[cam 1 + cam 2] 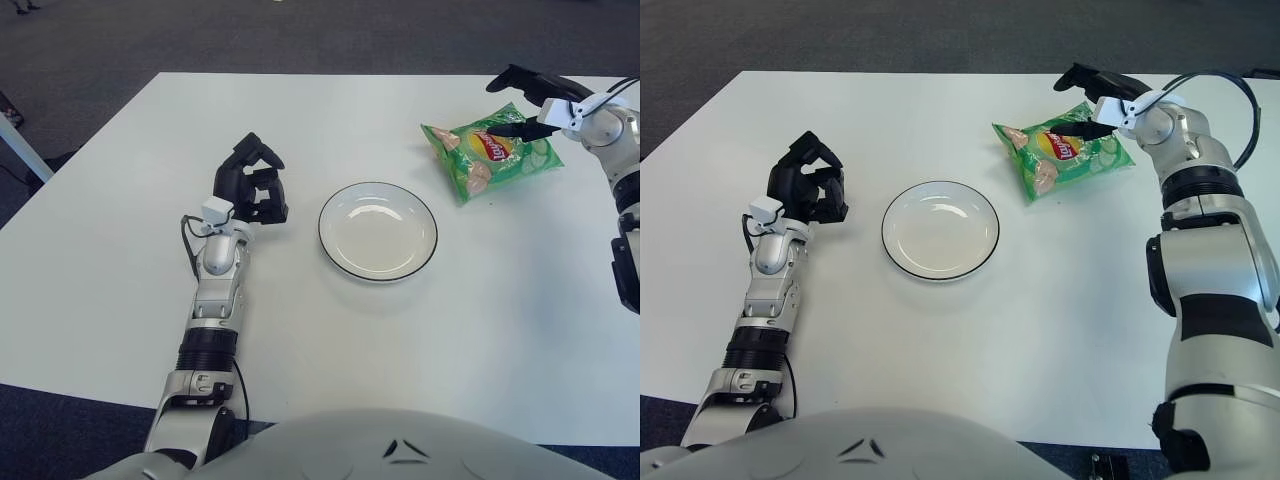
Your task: Put the snack into the plate.
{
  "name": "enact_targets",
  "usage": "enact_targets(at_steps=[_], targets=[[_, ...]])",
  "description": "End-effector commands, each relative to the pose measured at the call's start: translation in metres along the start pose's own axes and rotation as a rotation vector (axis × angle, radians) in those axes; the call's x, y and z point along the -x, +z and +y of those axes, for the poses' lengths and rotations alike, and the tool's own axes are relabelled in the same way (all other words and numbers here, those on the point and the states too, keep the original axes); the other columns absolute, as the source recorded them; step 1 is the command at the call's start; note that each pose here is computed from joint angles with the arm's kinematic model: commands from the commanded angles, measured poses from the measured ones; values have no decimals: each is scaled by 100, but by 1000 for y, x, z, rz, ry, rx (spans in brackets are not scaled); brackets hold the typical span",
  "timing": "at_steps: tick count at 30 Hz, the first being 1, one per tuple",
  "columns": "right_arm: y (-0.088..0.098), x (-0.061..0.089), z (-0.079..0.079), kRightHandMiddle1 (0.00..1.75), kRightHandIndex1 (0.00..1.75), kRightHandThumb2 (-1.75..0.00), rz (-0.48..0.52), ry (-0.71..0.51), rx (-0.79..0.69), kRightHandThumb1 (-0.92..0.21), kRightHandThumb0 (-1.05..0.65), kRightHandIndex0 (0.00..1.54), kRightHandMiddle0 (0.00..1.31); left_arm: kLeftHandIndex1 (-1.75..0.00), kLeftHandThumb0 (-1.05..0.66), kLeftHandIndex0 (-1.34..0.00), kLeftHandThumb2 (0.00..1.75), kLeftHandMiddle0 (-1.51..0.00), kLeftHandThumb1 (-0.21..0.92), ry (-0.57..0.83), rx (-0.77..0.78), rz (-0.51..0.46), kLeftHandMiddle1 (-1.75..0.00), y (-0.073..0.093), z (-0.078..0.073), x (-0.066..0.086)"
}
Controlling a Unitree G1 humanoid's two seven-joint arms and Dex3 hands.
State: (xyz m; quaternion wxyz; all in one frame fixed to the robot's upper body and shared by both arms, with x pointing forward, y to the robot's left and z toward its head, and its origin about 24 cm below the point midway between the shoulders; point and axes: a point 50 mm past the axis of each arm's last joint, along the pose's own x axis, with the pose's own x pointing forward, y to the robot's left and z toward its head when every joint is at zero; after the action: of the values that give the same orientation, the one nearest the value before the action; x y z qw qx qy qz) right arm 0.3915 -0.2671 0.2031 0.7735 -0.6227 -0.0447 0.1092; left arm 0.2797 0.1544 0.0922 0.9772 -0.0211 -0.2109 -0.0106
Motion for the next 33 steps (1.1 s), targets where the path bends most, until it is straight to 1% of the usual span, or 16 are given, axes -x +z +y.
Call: enact_targets(at_steps=[1,3,8,13,17,19,24,27,30,33], targets=[[-6,0,10,60,1,-41,44,23,45,-91,-97,0,0,-175,-50,-65,137,-135,27,69,40,251,-175,-45,3,53],[-6,0,14,53,1,-41,47,35,58,-91,-97,0,0,-175,-50,-65,137,-135,27,70,43,250,-175,-45,3,52],[-5,0,16,40,0,-43,28,74,88,-92,-100,0,0,-175,-50,-66,138,-135,26,67,39,257,-175,-45,4,51],[-4,0,23,32,0,-45,20,125,105,-92,-102,0,0,-175,-50,-66,138,-135,26,67,36,261,-175,-46,4,51],[-4,0,47,26,0,-45,27,234,141,-92,-104,0,0,-175,-50,-65,137,-135,27,65,37,260,-175,-46,4,52],[-5,0,55,23,0,-43,38,285,145,-92,-104,0,0,-175,-50,-65,137,-135,27,66,38,254,-175,-46,4,52],[-8,3,65,17,0,-38,57,366,153,-92,-103,0,0,-175,-50,-65,137,-135,27,65,33,241,-175,-45,3,52],[-12,6,76,13,0,-37,71,428,156,-92,-104,0,0,-175,-51,-67,139,-136,25,66,25,233,-175,-44,3,52],[-15,9,85,12,0,-36,87,456,157,-92,-104,0,0,-175,-51,-68,141,-136,24,69,21,229,-175,-44,3,52],[-18,12,98,11,0,-38,113,478,166,-92,-104,0,0,-175,-51,-68,141,-136,24,81,11,221,-175,-44,4,53]])
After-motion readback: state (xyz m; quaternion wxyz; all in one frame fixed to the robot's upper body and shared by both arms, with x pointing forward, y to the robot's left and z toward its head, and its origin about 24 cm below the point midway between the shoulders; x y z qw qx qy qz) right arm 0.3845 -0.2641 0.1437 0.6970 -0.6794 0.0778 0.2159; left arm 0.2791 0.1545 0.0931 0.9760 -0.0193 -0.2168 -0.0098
